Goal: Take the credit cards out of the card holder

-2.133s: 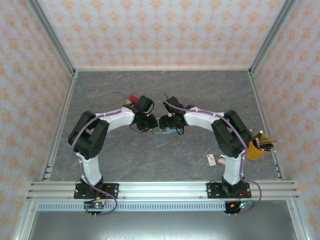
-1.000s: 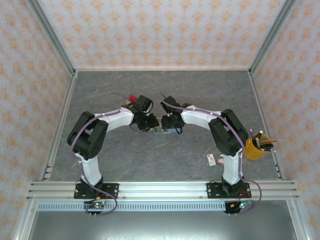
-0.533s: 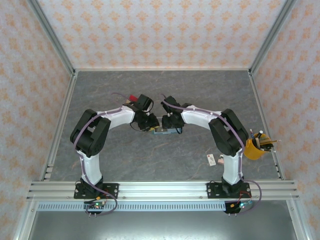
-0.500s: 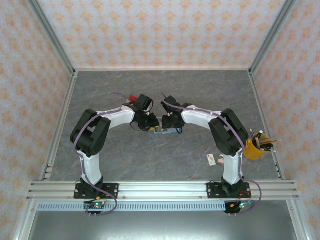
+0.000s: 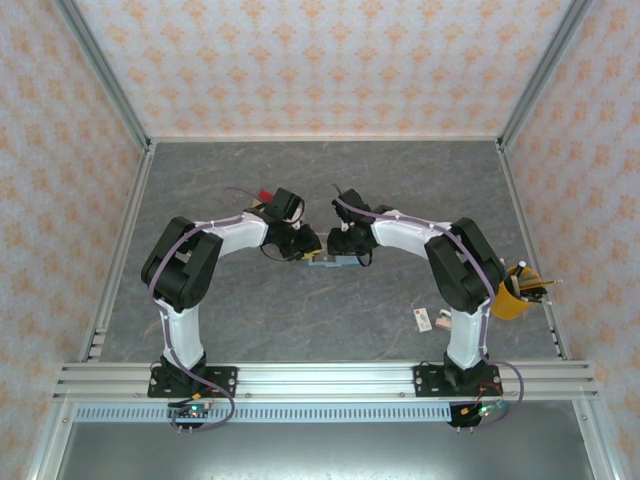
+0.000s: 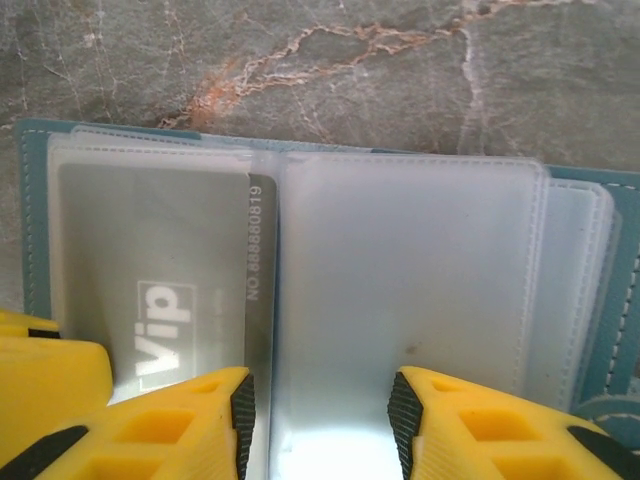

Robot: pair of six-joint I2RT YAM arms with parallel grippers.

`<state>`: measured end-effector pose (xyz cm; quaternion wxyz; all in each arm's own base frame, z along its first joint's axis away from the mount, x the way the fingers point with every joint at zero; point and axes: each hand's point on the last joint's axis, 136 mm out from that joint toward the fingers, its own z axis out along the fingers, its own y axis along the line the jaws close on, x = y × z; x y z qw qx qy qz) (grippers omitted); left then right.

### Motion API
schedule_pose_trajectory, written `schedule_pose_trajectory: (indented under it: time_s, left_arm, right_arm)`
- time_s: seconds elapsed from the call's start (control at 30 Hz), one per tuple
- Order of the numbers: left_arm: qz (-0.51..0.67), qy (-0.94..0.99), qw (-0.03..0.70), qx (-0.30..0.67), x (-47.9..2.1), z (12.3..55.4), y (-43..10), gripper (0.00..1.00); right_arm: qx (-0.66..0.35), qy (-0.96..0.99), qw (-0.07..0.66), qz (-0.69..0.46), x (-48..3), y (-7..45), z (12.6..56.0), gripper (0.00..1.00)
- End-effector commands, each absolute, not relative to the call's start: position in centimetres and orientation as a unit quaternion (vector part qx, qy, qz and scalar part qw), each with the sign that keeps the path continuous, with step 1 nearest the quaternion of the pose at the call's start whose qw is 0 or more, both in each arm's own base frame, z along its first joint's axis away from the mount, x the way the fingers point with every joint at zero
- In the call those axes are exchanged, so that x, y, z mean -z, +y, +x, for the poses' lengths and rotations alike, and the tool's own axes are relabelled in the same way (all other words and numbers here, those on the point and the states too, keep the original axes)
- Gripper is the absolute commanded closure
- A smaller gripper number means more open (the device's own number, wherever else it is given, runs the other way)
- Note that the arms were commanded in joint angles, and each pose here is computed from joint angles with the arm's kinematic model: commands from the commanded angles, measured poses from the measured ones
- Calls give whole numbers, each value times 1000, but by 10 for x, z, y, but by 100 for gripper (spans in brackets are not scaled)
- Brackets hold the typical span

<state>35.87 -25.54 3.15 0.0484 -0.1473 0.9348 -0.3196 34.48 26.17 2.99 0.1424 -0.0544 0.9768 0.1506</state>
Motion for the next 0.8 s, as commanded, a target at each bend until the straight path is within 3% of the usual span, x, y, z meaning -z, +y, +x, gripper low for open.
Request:
schedule_pose_trajectory:
  time_s: [0.0, 0.3, 0.77]
  left_arm:
    - [-123, 927, 61, 350, -37, 360, -266, 80]
    - [-109, 899, 67, 419, -52, 363, -288, 78]
    - [-67, 885, 66, 455, -79, 370, -349, 67]
  right_arm:
    - [-142, 983, 110, -20, -31, 245, 327, 56]
    - [-196, 957, 213, 12, -111, 239, 332, 54]
    - [-144, 936, 319, 43, -148, 189, 325, 49]
